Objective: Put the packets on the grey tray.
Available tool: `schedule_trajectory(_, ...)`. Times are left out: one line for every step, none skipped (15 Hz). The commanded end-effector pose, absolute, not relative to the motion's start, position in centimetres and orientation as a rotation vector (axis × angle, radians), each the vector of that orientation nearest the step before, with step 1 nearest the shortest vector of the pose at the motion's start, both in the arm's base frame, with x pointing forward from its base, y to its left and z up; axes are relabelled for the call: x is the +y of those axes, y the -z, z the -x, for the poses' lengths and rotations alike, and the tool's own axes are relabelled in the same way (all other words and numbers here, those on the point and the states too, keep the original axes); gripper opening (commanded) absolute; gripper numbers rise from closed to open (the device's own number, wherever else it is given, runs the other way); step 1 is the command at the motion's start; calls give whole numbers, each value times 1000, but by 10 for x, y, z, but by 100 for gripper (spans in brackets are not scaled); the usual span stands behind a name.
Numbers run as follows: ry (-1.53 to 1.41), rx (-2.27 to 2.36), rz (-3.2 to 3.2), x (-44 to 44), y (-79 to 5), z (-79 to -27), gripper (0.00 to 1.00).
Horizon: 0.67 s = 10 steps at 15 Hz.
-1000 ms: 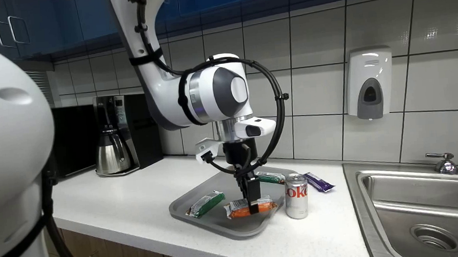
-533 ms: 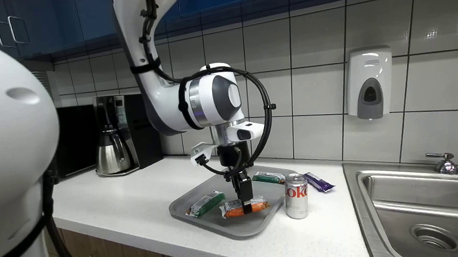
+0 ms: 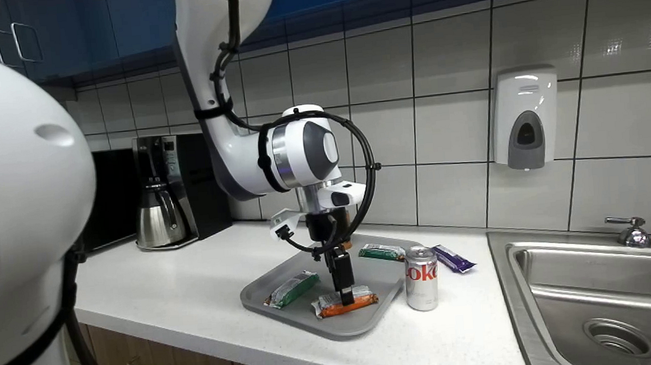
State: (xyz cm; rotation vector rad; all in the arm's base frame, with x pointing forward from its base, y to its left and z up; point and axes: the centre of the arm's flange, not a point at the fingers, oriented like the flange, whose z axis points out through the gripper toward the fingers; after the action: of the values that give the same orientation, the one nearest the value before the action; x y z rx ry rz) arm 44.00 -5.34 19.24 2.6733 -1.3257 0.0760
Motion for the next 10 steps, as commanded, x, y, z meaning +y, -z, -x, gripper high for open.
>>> schedule_trajectory(-54, -1323, -2666, -56, -209, -443, 97)
schedule_trajectory(-53, -1322, -2667, -57, -215, -443, 100)
schedule_trajectory(-50, -1321, -2669, -59, -220, -444, 100)
schedule_trajectory(-54, -1319, -2670, -60, -227, -446, 100)
schedule_trajectory(-51, -1322, -2668, -62, -235, -449, 100)
schedule_trajectory(-54, -1328, -2665, -64, -242, -452, 100)
schedule_trajectory(-54, -1337, -2660, -67, -250, -457, 100)
schedule_trajectory(-66, -1348, -2656, -70, -258, -462, 100)
schedule_trajectory(-70, -1358, -2652, -74, -266, -468, 100)
schedule_trajectory(-81, -1375, -2646, -78, -274, -474, 100)
